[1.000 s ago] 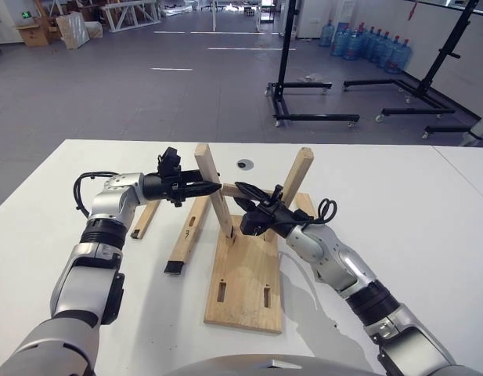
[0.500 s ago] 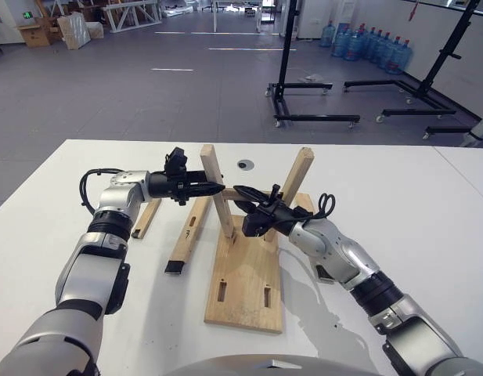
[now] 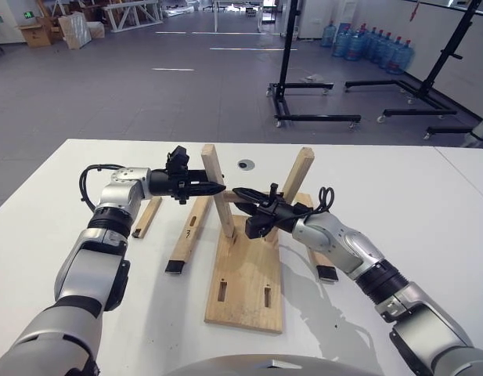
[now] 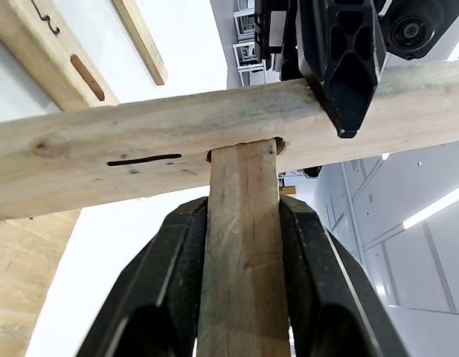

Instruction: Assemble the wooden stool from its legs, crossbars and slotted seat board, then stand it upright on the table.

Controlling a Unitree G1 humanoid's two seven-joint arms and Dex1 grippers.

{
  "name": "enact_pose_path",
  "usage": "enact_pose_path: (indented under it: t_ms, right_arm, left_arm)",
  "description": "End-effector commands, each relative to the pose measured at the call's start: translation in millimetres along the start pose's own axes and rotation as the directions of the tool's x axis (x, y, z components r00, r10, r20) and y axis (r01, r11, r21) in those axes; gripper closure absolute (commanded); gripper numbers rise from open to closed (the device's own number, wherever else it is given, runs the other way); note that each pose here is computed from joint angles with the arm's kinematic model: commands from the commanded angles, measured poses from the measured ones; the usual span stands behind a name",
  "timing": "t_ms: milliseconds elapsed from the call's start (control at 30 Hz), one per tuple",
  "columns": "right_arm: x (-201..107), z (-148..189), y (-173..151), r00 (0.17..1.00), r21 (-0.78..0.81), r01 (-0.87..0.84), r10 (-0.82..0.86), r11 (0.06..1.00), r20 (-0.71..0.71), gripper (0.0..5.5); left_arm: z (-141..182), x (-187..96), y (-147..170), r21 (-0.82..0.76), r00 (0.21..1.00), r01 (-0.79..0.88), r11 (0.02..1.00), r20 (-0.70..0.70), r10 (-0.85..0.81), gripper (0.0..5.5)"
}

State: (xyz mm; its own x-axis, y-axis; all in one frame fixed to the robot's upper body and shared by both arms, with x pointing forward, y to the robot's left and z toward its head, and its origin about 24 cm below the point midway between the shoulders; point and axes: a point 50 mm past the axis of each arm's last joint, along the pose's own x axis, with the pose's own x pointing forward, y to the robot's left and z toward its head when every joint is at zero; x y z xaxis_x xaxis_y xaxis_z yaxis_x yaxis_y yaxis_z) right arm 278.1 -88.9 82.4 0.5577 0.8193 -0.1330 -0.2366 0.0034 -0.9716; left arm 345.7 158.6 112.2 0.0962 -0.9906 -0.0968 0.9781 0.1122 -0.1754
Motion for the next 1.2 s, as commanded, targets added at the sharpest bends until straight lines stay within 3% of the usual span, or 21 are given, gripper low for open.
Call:
enact_pose_path:
  t_ms: [33, 167, 200, 367, 600, 833, 933, 1000, 1100, 1200]
  right_arm:
    - [-36, 18, 90, 0.897, 0.025, -0.44, 0.438, 0.898, 0.059, 4.21]
    - [-44, 18, 86, 0.915, 0.044, -0.403, 0.401, 0.914, 0.052, 4.21]
    - [-39, 18, 82, 0.928, 0.058, -0.371, 0.369, 0.927, 0.047, 3.84]
    - [-18, 11, 42, 0.985, 0.072, -0.136, 0.127, 0.988, 0.118, 2.98]
    - [-29, 4, -14, 0.953, -0.007, 0.202, -0.195, 0.979, 0.23, 1.58]
    - [-44, -7, -73, 0.889, 0.014, 0.414, -0.408, 0.91, 0.207, 1.58]
    - [-55, -17, -116, 0.808, 0.043, 0.575, -0.575, 0.817, 0.13, 1.58]
    - [-68, -29, -140, 0.716, 0.145, 0.686, -0.697, 0.713, 0.037, 1.58]
    - [-93, -67, -164, 0.537, 0.503, 0.784, -0.805, 0.364, -0.254, 1.58]
    - [-109, -105, -128, 0.59, 0.749, 0.658, -0.671, 0.078, -0.449, 1.58]
  left_arm:
    - [-87, 25, -20, -0.172, 0.93, -0.012, 0.985, -0.365, -0.052, 3.39]
    - [-90, 23, -20, -0.167, 0.922, -0.025, 0.986, -0.386, -0.042, 3.39]
    - [-88, 21, -19, -0.164, 0.922, -0.033, 0.986, -0.386, -0.033, 3.39]
    - [-85, 14, -16, -0.168, 0.928, -0.061, 0.984, -0.373, -0.006, 3.39]
    - [-90, 7, -16, -0.179, 0.919, -0.094, 0.979, -0.395, 0.016, 3.39]
    - [-93, 2, -17, -0.188, 0.914, -0.104, 0.977, -0.404, 0.02, 3.39]
    - [-93, 1, -18, -0.192, 0.913, -0.101, 0.976, -0.409, 0.014, 3.39]
    - [-92, 1, -17, -0.193, 0.917, -0.103, 0.976, -0.399, 0.018, 3.39]
    - [-92, 2, -17, -0.195, 0.918, -0.103, 0.975, -0.397, 0.018, 3.39]
    - [-92, 3, -17, -0.193, 0.918, -0.101, 0.976, -0.396, 0.017, 3.39]
